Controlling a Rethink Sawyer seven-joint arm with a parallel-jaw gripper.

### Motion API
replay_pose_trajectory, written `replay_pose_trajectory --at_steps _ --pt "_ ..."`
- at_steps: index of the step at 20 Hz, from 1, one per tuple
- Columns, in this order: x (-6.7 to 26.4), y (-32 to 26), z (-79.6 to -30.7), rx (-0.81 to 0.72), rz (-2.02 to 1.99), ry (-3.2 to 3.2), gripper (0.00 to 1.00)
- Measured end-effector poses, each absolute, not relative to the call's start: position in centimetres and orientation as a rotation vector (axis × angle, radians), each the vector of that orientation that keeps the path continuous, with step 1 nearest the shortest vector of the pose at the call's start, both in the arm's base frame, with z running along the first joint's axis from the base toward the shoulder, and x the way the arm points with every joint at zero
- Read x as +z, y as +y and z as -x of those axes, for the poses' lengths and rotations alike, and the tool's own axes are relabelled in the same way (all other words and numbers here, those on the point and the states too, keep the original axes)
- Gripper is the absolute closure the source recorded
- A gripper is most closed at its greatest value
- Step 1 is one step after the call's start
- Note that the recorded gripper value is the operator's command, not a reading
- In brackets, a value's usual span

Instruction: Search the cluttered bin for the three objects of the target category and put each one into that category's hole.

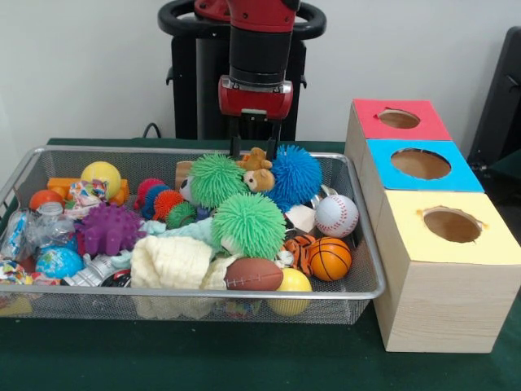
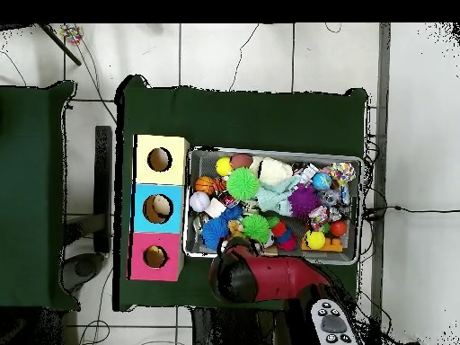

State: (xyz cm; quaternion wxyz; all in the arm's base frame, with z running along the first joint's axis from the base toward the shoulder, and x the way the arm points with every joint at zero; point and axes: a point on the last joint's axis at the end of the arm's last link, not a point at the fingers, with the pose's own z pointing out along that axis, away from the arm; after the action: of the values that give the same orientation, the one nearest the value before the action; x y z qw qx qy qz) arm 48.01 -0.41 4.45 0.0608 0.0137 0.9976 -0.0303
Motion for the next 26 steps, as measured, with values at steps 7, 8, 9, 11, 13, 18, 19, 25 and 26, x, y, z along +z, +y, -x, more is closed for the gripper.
replay_pose_trajectory --at_steps 7,8,9,11,13,18,19,25,26 --pt "3.8 0.9 -47.8 -0.077 -0.005 3.013 0.0" --pt "3.6 1.5 -48.0 -0.071 0.012 2.99 0.0" --pt "3.5 1.7 -48.1 -0.069 0.018 2.977 0.0" --pt "3.4 2.3 -48.6 -0.062 0.04 2.926 0.0" --pt "3.4 2.7 -48.9 -0.059 0.05 2.893 0.0" --pt "3.8 3.5 -49.9 -0.051 0.078 2.8 0.0" --pt "3.8 3.6 -49.9 -0.053 0.081 2.791 0.0" --pt "3.5 3.6 -48.8 -0.122 0.091 2.802 0.0" --pt "3.4 3.5 -48.2 -0.147 0.095 2.812 0.0"
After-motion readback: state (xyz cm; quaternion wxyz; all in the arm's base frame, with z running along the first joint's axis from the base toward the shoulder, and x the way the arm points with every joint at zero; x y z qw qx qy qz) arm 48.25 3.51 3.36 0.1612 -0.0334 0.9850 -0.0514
